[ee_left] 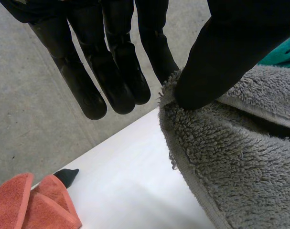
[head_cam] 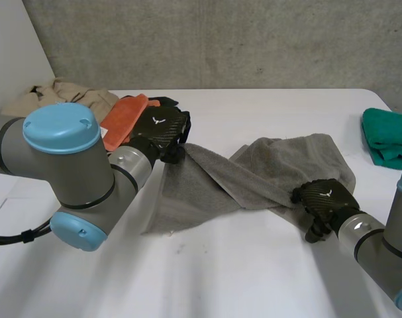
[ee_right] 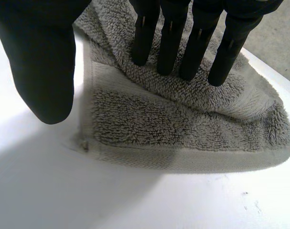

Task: Fold the laundry.

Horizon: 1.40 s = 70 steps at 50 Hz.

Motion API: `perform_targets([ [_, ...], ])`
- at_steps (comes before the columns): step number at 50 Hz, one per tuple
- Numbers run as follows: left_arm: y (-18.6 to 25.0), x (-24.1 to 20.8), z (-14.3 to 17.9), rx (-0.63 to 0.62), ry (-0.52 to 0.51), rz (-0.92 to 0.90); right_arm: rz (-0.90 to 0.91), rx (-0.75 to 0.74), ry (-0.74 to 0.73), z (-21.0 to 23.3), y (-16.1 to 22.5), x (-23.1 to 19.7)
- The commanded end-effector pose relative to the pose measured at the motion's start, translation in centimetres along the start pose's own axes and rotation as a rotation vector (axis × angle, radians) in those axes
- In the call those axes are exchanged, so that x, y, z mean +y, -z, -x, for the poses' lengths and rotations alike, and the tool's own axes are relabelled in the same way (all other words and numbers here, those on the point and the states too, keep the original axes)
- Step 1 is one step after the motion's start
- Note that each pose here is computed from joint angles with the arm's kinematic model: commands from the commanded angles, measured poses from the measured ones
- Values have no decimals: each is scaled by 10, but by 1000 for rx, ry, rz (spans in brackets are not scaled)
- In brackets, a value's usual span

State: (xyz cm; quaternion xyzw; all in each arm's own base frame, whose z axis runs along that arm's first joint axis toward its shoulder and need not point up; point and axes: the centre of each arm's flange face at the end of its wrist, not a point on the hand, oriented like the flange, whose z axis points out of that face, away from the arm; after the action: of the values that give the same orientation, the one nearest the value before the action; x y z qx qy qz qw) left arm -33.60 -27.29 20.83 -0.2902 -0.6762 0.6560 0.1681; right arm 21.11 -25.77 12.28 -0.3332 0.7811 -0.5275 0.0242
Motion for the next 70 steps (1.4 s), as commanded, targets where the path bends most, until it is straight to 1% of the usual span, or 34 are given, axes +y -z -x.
perform_targets([
  [1,0,1,2,-5,1,2,-20,9,17,-2,-11,1],
  [7,-1,3,9,-21,4,9,-25,18,48,-3,-20,5],
  [14,-1,4,10,-21,5,12,-62,50,81,-11,-26,1],
  [27,-2,5,15,-32,6,18,-78,94,133,-22,-42,1],
  [36,-2,7,15,-31,7,26,-127,149,161,-36,-46,-12],
  [40,-1,4,15,-31,7,21,-169,188,165,-48,-40,-31],
  [41,1,1,15,-30,5,20,-210,215,177,-56,-30,-49],
  [43,3,0,14,-29,6,28,-242,233,192,-61,-14,-69],
  [44,6,-4,15,-29,6,29,-253,236,206,-65,1,-86],
  [47,20,-33,23,-50,3,1,-273,241,216,-72,21,-113],
  [48,25,-41,26,-60,4,-10,-272,242,215,-77,34,-129],
  [49,33,-59,34,-80,1,-40,-276,245,213,-81,41,-138],
  [51,40,-74,40,-98,-4,-73,-291,245,215,-86,55,-157],
  [52,50,-92,44,-114,-9,-115,-310,251,217,-92,68,-174],
  [55,66,-118,49,-136,-20,-187,-354,273,228,-102,88,-200],
  [56,77,-133,50,-141,-27,-229,-378,286,234,-108,101,-213],
  [60,95,-149,50,-148,-35,-269,-383,307,235,-119,116,-226],
  [64,94,-137,48,-136,-29,-216,-350,288,224,-120,112,-220],
  [66,87,-126,48,-132,-23,-181,-326,268,215,-118,104,-214],
  [67,76,-110,47,-124,-17,-131,-291,243,201,-117,90,-204],
  [70,57,-85,47,-114,-14,-61,-245,215,168,-118,66,-190],
])
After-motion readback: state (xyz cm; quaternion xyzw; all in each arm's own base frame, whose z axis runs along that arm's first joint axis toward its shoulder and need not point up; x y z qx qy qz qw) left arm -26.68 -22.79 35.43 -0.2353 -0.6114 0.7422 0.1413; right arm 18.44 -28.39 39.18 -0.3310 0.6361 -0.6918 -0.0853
